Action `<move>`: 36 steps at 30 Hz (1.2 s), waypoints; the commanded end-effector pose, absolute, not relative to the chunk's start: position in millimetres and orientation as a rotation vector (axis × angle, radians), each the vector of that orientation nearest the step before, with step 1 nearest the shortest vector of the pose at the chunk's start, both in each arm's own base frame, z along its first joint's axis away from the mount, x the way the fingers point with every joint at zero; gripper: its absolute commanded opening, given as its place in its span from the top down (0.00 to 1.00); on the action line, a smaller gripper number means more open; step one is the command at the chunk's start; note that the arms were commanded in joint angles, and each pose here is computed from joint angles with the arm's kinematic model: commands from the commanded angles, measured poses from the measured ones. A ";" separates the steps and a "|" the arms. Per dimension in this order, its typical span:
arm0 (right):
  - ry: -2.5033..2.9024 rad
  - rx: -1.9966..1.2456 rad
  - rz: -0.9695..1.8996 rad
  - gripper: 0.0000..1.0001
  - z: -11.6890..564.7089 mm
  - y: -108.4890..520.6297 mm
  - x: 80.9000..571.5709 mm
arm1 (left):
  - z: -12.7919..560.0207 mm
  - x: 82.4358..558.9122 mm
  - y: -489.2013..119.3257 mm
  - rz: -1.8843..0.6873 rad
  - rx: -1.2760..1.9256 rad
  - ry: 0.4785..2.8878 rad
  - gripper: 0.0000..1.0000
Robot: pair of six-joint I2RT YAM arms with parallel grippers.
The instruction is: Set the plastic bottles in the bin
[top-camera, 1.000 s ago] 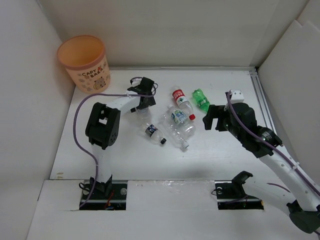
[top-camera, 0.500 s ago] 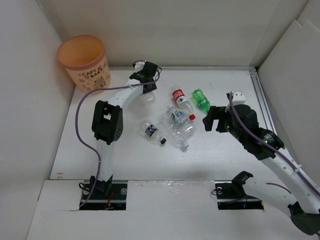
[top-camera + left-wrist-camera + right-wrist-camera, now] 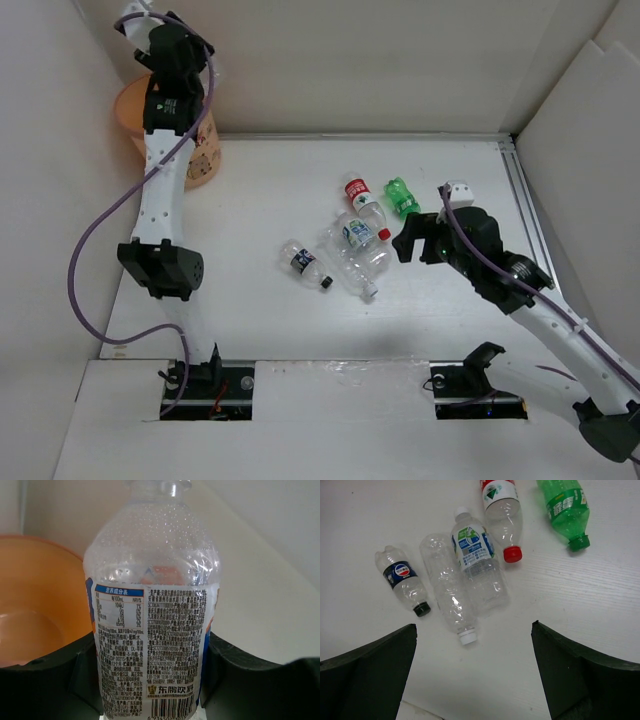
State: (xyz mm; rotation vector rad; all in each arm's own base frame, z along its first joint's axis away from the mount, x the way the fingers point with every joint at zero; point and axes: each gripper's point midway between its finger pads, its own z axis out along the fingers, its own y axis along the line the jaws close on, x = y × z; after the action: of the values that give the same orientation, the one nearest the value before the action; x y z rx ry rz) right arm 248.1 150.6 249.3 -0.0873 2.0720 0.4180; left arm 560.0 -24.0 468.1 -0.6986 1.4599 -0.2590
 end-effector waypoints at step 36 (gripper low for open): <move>2.119 -0.158 0.482 0.00 220.4 197.7 274.9 | 474.2 604.9 152.1 0.151 -0.914 0.986 0.00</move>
State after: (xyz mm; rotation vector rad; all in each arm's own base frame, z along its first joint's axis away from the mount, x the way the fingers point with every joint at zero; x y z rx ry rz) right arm 258.7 187.1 201.8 -0.1744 2.1824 0.4729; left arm 651.1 149.6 373.2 -0.9206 1.1728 0.2066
